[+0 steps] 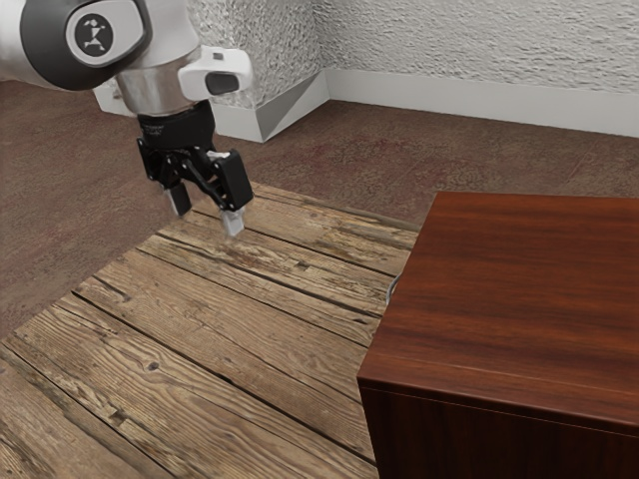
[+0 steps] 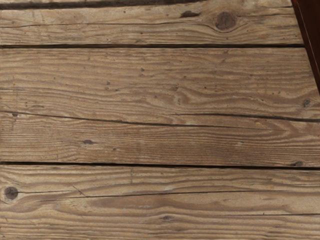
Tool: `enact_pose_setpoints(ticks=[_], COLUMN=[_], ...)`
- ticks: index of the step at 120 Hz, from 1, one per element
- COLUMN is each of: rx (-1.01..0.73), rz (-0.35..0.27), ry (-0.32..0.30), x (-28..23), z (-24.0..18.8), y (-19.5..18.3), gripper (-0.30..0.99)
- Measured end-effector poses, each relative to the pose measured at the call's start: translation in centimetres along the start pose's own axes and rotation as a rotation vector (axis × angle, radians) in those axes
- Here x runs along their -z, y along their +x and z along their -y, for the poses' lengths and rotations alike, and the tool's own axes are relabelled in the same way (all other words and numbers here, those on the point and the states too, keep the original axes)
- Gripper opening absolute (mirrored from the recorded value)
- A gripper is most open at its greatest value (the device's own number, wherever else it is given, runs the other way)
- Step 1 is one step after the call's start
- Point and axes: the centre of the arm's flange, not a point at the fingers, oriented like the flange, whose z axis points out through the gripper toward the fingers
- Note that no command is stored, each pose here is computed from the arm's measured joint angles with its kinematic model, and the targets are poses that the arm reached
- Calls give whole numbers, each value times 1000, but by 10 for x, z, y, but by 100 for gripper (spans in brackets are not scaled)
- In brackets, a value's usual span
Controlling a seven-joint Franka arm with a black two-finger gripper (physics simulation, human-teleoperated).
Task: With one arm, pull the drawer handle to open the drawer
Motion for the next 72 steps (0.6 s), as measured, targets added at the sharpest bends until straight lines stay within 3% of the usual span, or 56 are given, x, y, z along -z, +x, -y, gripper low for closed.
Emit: enact_pose_setpoints(ticks=[30,44,51,64,72], rx=[14,27,29,26,22], rz=[-47,-186,-221,-202,-141], ry=[-5,-8,-8,-9,-9], x=[5,78,99,95,69], z=[11,17,19,17,15], y=[4,-18,-28,-25,-8], gripper=[69,69,69,69,69])
